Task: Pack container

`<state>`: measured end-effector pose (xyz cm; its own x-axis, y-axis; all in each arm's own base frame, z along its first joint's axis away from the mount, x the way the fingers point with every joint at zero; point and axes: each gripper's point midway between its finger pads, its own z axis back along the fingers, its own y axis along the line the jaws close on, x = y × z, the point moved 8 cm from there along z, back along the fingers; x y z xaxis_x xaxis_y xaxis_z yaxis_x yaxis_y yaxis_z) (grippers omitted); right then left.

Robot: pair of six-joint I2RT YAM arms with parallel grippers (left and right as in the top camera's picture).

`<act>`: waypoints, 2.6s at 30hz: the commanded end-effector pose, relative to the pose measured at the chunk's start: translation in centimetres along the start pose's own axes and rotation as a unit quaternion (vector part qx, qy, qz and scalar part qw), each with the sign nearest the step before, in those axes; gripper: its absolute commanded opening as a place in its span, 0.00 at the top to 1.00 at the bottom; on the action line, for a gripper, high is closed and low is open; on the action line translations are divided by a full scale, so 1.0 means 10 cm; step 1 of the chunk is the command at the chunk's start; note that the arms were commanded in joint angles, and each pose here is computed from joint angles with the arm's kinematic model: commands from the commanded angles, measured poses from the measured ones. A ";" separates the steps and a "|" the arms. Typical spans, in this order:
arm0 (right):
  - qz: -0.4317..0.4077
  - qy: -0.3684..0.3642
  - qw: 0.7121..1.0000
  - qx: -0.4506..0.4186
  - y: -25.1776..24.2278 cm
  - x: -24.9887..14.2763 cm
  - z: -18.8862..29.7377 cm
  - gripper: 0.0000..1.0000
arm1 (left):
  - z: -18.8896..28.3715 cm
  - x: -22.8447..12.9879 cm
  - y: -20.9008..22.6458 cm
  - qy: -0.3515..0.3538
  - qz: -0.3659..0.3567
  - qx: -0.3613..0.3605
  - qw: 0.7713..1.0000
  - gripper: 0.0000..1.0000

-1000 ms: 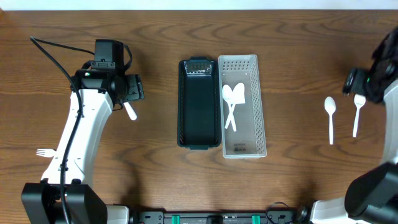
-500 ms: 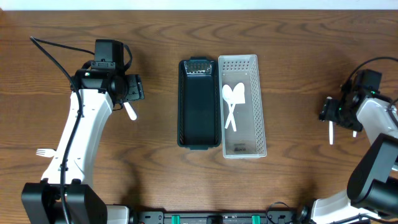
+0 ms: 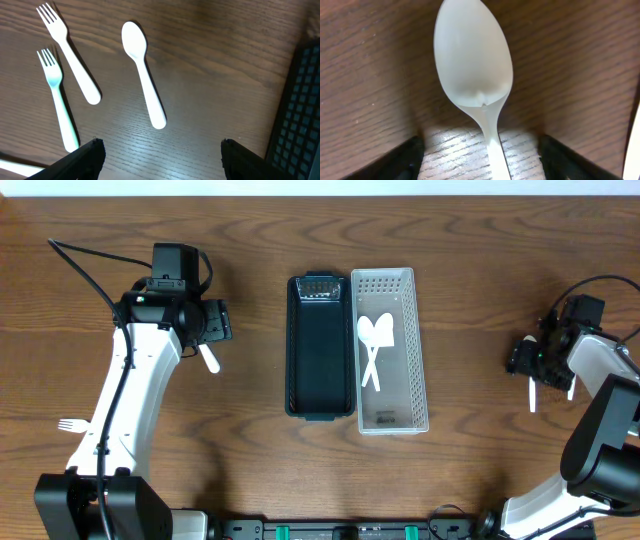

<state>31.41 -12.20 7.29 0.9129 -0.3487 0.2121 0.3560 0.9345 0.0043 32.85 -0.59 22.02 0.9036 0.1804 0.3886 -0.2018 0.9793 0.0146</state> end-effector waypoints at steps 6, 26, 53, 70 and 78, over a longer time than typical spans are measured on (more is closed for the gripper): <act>-0.010 0.041 0.999 0.016 0.03 -0.14 -0.20 0.82 | 0.04 0.04 -0.01 -0.007 0.002 -0.001 1.000 0.23; 0.081 -0.158 0.958 0.226 1.50 0.44 1.53 0.99 | 0.04 0.04 -0.01 -0.007 0.002 -0.001 1.000 0.22; 0.230 -0.093 0.952 0.180 2.78 -0.06 1.33 0.54 | 0.04 0.02 -0.01 0.000 0.001 0.000 1.000 0.22; -0.049 -0.169 0.983 -0.060 0.00 0.86 2.16 0.32 | 0.04 0.02 -0.01 0.000 0.001 0.000 1.000 0.22; -0.058 -0.044 0.994 -0.077 -0.55 0.90 1.36 0.28 | 0.04 0.03 -0.01 -0.004 0.002 -0.001 1.000 0.22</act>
<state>34.78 -18.74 25.02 0.7992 -0.4666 0.3789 0.5358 0.8387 -0.0973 32.69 -0.58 21.95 0.9077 0.1802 0.3790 -0.2016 0.9793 0.0173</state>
